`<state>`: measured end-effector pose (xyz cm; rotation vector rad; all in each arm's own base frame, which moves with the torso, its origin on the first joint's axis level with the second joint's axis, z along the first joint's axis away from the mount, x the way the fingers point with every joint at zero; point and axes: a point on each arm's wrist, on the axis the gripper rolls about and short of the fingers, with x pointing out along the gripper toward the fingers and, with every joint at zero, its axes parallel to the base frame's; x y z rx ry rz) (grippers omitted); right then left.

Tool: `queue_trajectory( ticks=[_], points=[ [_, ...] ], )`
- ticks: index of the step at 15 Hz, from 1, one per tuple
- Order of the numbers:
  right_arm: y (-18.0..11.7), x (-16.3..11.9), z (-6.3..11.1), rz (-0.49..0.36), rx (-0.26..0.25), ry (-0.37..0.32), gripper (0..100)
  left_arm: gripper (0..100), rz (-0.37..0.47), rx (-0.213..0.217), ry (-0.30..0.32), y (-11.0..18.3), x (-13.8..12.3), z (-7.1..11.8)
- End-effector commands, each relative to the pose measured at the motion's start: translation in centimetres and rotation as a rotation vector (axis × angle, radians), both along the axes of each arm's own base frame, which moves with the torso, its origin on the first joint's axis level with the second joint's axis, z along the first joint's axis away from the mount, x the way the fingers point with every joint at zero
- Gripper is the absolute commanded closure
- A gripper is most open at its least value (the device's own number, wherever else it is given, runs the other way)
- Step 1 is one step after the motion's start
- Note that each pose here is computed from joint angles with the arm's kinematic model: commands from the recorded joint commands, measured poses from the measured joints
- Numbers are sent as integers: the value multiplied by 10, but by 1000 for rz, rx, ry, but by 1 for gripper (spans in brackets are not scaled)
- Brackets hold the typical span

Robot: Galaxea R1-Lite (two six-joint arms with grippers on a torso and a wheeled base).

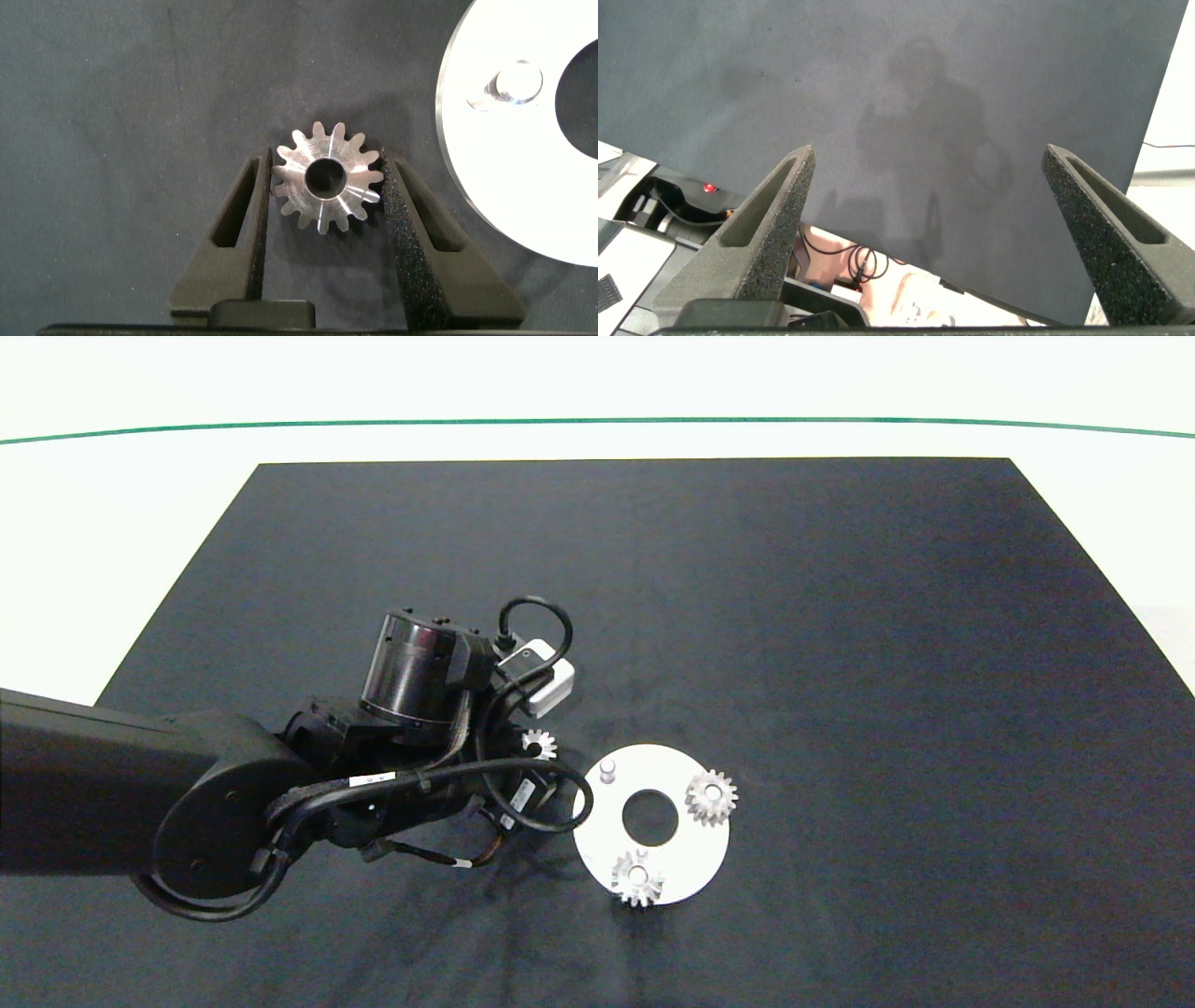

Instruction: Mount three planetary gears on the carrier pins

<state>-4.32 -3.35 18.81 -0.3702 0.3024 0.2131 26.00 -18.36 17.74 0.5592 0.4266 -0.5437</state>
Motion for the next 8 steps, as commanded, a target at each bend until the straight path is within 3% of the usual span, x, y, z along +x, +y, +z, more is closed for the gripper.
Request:
queue_trajectory(
  ticks=[1, 5, 8],
  points=[
    [0, 0, 0, 0, -5, 4, 0, 90, 25, -11, -43, 10, 4, 15],
    [0, 0, -1, -2, -5, 4, 0, 90, 6, -6, -44, 16, -16, 47],
    [-1, -2, -1, 0, -2, -8, 0, 90, -38, -28, -76, 6, -36, 62]
  ],
)
